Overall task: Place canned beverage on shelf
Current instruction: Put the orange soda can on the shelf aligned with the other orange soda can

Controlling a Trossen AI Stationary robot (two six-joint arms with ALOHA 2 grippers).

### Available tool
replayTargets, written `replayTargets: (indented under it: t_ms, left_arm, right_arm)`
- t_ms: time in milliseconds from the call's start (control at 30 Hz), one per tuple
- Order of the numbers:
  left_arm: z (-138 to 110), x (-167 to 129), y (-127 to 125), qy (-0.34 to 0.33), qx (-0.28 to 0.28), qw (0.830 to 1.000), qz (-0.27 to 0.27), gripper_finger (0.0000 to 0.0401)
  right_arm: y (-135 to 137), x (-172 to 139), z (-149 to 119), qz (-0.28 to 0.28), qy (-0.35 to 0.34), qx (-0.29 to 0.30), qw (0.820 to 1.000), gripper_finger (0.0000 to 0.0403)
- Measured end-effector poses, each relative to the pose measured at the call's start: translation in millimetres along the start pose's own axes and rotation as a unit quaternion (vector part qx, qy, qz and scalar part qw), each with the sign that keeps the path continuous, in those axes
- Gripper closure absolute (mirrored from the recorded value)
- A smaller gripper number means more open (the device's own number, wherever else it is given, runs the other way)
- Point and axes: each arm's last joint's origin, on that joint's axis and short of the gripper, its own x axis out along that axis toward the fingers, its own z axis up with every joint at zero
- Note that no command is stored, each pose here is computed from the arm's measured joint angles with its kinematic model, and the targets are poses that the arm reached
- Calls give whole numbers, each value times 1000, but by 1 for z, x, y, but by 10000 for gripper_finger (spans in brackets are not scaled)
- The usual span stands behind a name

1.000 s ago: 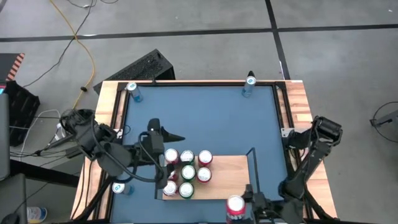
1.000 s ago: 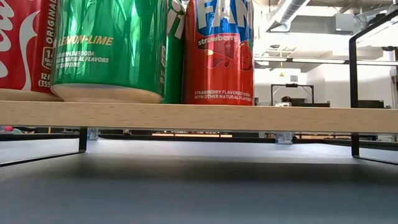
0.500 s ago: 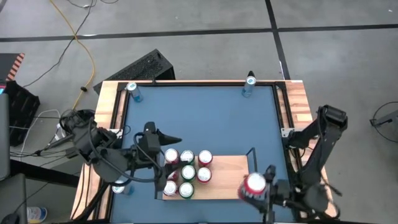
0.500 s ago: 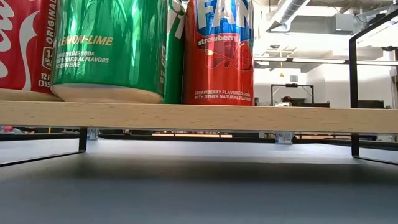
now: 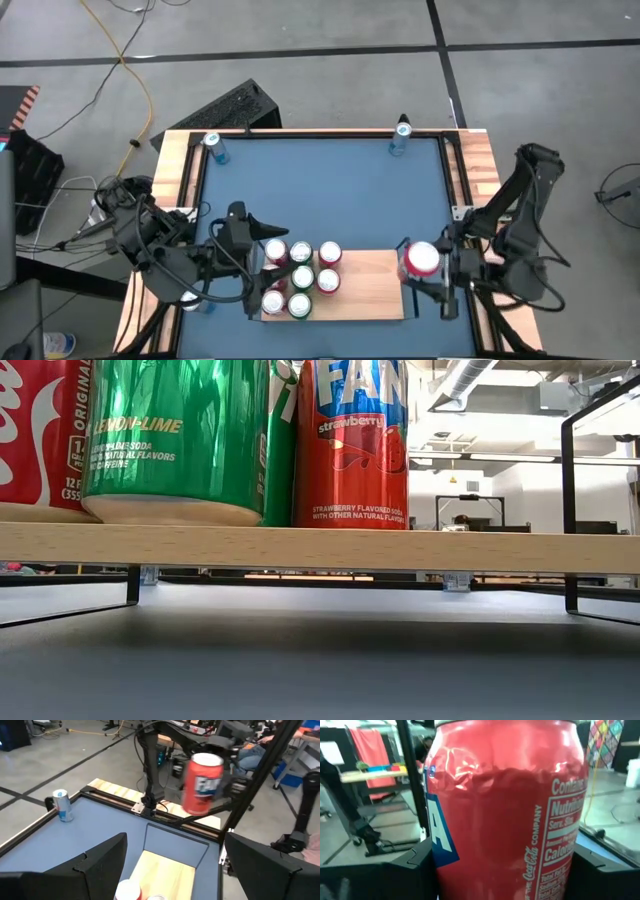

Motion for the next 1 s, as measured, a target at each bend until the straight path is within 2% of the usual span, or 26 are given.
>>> replayTargets:
  t_ms: [133,367,633,833,1000]
  left_arm:
    - [-1,0,-1,10,-5,1000,-18,80]
    - [0,7,1,23,-2,999,-31,80]
    - [-2,15,1,26,65,997,-34,80]
    - [3,18,7,29,115,992,-47,80]
    - [1,28,18,63,156,984,-52,80]
  right_arm:
    - [-16,6,1,-9,17,11,1000,112]
    - [-35,25,11,25,26,-11,999,112]
    - [-57,53,30,73,-13,-27,997,112]
    - [-75,73,31,80,-8,-36,996,112]
    - [-87,82,33,83,-10,-36,996,112]
